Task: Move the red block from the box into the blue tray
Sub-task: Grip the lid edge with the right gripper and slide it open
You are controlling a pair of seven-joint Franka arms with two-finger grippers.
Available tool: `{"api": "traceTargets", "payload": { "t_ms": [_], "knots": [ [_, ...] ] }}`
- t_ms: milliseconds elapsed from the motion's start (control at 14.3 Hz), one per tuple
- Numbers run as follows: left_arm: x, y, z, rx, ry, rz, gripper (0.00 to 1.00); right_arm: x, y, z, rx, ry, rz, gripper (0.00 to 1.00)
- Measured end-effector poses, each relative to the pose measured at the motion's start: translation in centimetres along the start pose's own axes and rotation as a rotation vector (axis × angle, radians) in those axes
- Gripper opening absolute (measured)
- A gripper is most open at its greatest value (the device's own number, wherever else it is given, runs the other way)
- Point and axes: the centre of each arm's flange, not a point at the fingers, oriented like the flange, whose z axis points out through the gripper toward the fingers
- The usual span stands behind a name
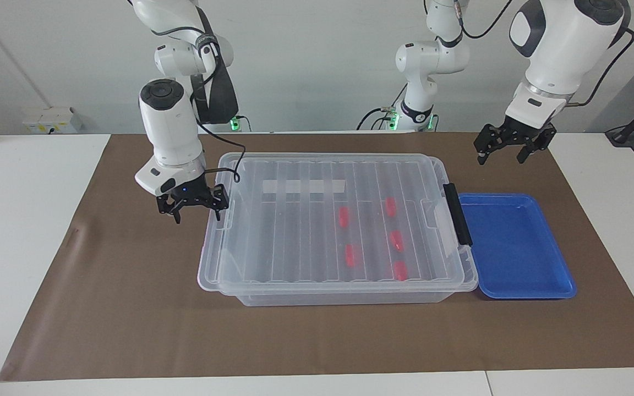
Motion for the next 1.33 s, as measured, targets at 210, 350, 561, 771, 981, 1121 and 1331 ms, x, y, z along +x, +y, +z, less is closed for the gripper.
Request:
{"api": "traceTargets", "payload": {
  "t_ms": [210, 350, 561, 771, 981, 1121, 1331],
  "knots": [
    [0.0, 0.0, 0.2, 0.000, 0.007, 0.001, 1.00, 0.0, 0.8, 0.1, -0.032, 0.002, -0.008, 1.00],
    [-0.1, 0.1, 0.2, 0.000, 0.009, 0.001, 1.00, 0.1, 1.8, 0.2, -0.044, 0.002, 0.003, 1.00],
    [-0.1, 0.1, 0.4, 0.000, 0.012, 0.001, 1.00, 0.1, 3.5, 0.4, -0.056, -0.002, 0.023, 1.00],
    [0.0, 0.3, 0.9, -0.001, 0.031, -0.022, 1.00, 0.1, 4.4, 0.5, -0.062, -0.004, 0.033, 1.00],
    [-0.1, 1.1, 1.3, -0.003, 0.051, -0.057, 1.00, 0.0, 5.9, 0.7, -0.067, -0.012, 0.044, 1.00],
    [-0.2, 2.1, 1.8, -0.008, 0.073, -0.099, 1.00, -0.1, 7.1, 0.8, -0.069, -0.017, 0.058, 1.00],
    [-0.3, 3.0, 2.1, -0.013, 0.091, -0.133, 1.00, -0.2, 8.1, 0.9, -0.076, -0.028, 0.068, 1.00]
  ]
}}
